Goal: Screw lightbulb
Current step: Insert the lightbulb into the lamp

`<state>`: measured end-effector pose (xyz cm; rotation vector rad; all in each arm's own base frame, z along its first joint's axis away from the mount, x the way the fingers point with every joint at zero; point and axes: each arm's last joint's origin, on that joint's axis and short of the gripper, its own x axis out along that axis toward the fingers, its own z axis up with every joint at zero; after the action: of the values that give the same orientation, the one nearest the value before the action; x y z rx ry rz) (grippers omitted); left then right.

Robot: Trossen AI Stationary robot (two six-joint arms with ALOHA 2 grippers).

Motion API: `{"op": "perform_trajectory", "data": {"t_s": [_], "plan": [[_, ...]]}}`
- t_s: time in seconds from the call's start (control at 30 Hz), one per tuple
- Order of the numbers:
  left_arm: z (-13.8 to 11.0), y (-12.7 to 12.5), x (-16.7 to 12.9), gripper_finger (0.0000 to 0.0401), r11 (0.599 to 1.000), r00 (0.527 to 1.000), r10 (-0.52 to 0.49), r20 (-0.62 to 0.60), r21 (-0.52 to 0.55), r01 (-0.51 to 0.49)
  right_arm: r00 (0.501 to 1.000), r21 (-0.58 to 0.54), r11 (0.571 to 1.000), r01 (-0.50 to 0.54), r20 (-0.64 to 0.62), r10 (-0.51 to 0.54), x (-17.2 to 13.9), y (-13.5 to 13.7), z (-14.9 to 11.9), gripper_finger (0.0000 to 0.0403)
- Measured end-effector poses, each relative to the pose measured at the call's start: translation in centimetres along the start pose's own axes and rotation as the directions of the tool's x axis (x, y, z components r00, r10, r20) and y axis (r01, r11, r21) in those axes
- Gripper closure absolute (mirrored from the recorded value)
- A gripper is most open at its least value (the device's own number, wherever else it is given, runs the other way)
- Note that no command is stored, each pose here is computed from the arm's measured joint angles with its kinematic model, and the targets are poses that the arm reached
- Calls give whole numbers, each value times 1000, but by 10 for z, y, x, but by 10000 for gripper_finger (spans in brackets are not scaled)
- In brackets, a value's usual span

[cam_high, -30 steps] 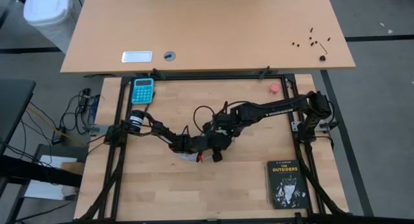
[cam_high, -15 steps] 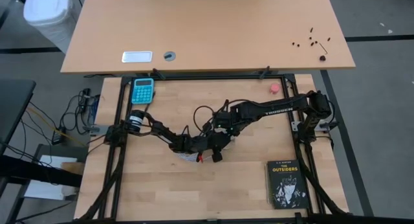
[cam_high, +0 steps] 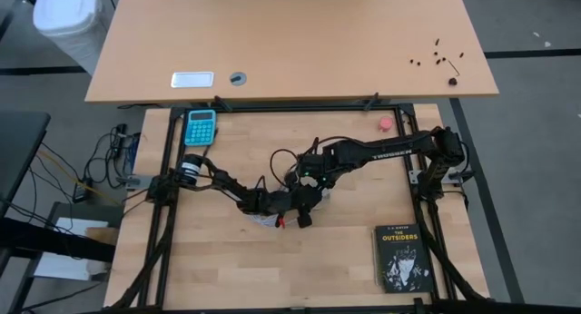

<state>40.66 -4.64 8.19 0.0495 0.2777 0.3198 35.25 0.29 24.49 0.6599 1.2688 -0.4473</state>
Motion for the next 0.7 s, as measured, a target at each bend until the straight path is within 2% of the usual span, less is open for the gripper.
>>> {"op": "perform_trajectory", "data": {"t_s": [0.47,0.7], "plan": [[-1,0,0,206,1000,1000,0,-6,1,0,998,-76,996,36,63,-31,-41,3,15,78],[-1,0,0,206,1000,1000,0,-9,2,0,988,-193,977,87,143,-59,-70,9,20,83]]}}
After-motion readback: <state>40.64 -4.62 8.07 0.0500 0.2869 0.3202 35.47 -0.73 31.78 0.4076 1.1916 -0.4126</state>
